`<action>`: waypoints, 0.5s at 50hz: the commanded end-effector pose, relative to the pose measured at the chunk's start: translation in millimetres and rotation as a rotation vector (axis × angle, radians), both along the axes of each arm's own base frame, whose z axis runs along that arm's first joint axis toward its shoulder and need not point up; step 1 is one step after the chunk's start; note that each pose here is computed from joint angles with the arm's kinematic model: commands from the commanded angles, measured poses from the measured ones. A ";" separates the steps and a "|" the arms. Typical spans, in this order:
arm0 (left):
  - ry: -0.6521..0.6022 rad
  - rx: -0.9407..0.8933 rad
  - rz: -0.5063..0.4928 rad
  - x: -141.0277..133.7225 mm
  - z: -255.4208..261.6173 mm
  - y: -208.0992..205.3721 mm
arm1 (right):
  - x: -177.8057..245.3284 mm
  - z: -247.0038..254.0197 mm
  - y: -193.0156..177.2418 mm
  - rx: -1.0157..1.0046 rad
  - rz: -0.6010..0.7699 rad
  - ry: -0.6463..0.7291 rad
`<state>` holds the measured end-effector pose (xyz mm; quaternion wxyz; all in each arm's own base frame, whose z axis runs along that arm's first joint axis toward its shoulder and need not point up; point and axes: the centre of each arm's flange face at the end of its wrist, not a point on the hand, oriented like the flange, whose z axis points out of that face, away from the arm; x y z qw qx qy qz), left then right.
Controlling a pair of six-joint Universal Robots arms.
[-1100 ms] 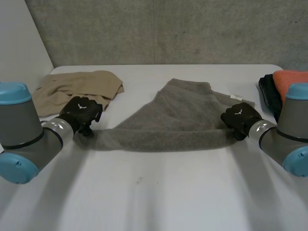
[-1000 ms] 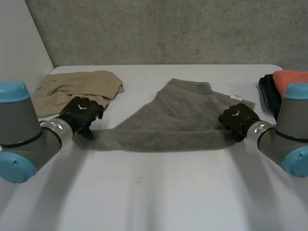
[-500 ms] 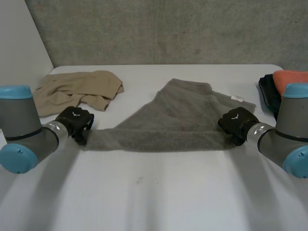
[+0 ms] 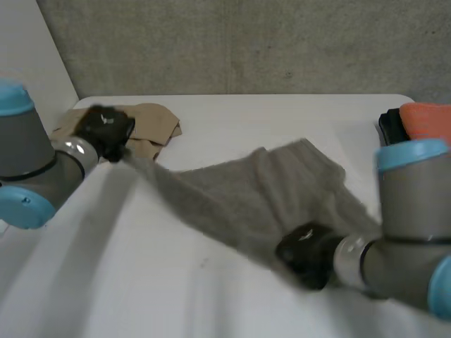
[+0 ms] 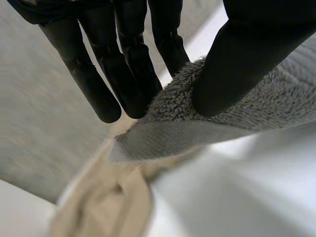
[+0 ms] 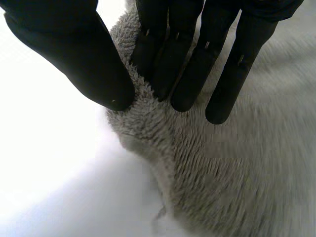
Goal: Fold the laundry.
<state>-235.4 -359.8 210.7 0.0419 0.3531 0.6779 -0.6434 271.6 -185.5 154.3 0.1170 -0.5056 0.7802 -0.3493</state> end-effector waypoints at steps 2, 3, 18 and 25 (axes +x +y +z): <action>0.123 -0.189 -0.048 -23.4 55.1 1.1 | 53.3 24.6 92.8 0.086 0.088 -0.243; 0.129 -0.196 -0.053 -25.2 58.3 2.1 | 55.6 29.4 90.9 0.082 0.067 -0.269; 0.187 -0.346 -0.146 -28.3 135.5 48.4 | 28.3 89.8 -63.6 -0.384 -0.166 -0.226; 0.226 -0.439 -0.243 -27.3 175.3 95.3 | 52.4 56.4 -125.0 -0.351 -0.246 -0.301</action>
